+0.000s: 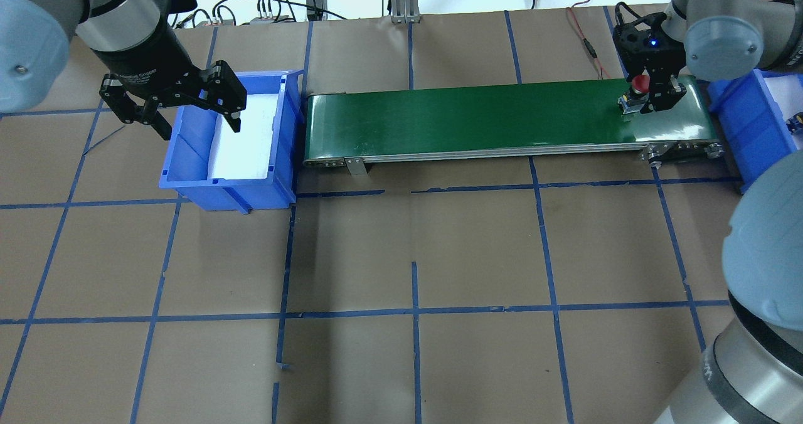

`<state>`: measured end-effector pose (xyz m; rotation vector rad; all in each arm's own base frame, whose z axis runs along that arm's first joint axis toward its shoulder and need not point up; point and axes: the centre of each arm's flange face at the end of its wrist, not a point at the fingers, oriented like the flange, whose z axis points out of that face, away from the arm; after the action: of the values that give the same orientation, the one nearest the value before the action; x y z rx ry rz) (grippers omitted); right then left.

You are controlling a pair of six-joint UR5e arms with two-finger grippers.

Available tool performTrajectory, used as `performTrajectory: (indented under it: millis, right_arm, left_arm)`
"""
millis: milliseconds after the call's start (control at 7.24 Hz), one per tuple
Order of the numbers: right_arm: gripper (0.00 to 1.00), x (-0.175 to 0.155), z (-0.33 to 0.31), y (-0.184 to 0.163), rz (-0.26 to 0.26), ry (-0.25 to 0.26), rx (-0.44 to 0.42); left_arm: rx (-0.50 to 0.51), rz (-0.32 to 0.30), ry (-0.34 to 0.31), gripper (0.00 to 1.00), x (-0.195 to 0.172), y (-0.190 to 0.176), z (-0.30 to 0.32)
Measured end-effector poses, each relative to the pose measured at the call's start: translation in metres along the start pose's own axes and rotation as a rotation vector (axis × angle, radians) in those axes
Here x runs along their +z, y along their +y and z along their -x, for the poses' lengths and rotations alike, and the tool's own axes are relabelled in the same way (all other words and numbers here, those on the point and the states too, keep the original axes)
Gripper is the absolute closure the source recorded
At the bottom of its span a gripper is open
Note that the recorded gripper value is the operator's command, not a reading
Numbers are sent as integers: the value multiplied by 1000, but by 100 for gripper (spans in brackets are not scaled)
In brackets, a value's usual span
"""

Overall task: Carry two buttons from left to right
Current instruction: 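Grasp the red button with the right gripper and lift it, then carry the red button into the blue bin and release it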

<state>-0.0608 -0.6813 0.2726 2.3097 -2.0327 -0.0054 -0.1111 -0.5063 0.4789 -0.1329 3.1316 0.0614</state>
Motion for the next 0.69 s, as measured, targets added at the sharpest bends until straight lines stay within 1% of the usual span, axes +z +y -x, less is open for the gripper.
performTrajectory:
  millis: [138, 276, 414, 552, 690]
  right_arm:
    - [85, 0, 0, 0, 1, 0, 0]
    - [85, -1, 0, 1, 4, 2, 1]
    - [86, -12, -1, 9, 18, 14, 9]
    - [87, -37, 2, 33, 38, 31, 36]
    - [88, -69, 12, 80, 54, 49, 87]
  left_arm:
    - [0, 0, 0, 0, 0, 0, 0]
    - [0, 0, 0, 0, 0, 0, 0]
    - [0, 0, 0, 0, 0, 0, 0]
    - [0, 0, 0, 0, 0, 0, 0]
    - [0, 0, 0, 0, 0, 0, 0]
